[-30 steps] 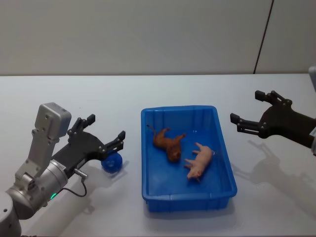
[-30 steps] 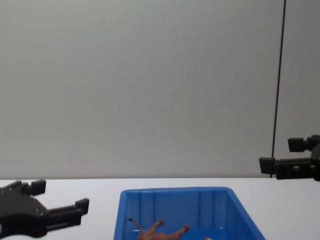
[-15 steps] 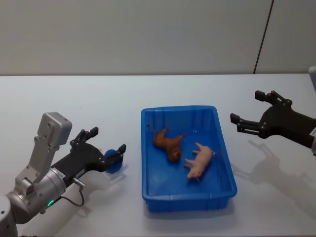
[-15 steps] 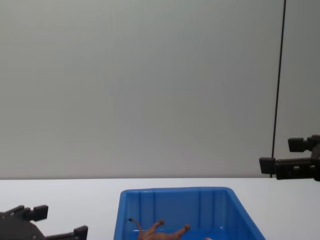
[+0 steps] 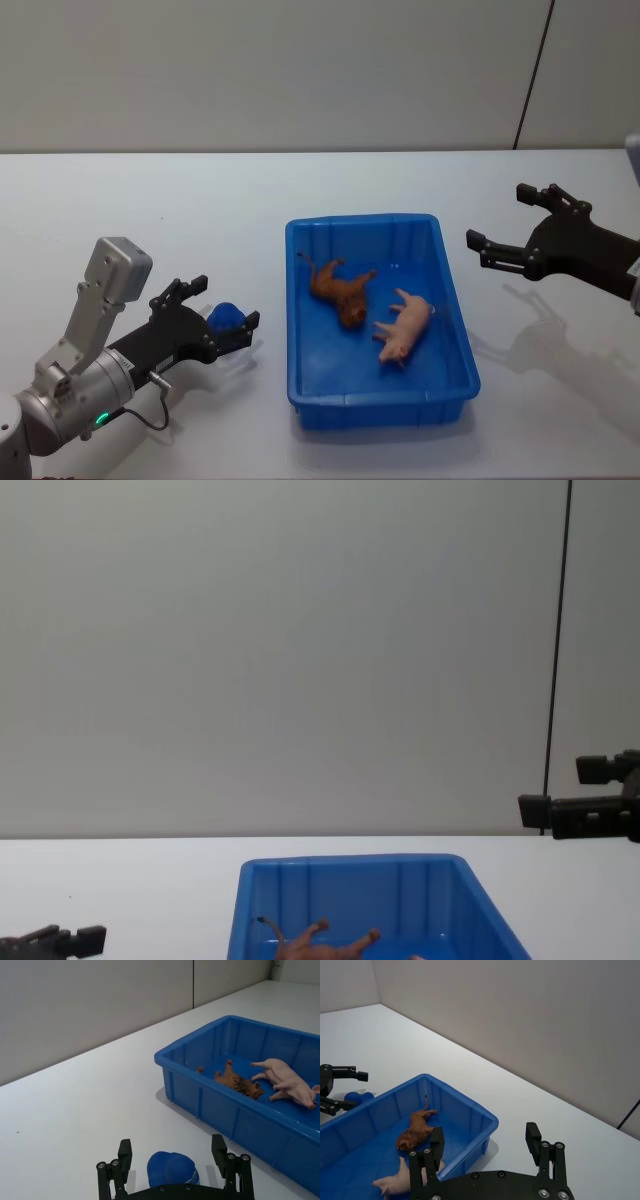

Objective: Pick up the two dolls from the table and place them into the box.

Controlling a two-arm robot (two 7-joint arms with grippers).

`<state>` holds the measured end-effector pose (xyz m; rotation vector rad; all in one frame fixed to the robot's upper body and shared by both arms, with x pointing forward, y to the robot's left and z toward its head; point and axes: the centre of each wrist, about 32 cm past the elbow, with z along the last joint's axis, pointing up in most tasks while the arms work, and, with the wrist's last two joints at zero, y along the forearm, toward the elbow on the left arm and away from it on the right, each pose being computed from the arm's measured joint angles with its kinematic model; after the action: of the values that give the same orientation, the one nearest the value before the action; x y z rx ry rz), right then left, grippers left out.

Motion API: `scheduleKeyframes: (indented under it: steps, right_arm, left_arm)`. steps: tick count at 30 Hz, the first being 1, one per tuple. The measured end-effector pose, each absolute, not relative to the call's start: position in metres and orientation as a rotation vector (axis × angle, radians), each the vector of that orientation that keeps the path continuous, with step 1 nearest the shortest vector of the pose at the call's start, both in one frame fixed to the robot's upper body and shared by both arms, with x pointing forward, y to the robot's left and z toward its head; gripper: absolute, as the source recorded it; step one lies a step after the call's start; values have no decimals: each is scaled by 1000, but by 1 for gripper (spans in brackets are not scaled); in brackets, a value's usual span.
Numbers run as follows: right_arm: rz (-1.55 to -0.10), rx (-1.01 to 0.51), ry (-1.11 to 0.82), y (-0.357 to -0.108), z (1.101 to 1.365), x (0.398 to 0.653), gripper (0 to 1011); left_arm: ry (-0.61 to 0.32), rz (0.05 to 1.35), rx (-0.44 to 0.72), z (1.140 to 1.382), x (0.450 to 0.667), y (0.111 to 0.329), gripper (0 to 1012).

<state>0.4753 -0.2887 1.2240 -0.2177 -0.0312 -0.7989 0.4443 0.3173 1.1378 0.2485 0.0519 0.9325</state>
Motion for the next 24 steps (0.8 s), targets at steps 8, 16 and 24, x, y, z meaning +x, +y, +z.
scheduleKeyframes:
  steps: [8,16,24]
  right_arm:
    - [-799,-218,-31,-289,1224,475,1001]
    - [-799,-218,-31,-289,1224,475,1001]
    - [-799,-218,-31,-289,1224,475,1001]
  left_arm:
    - [66,915,289,1136,446,319,1001]
    - [62,911,332,1135,447,320,982]
    - [45,917,365,1135,448,321,781]
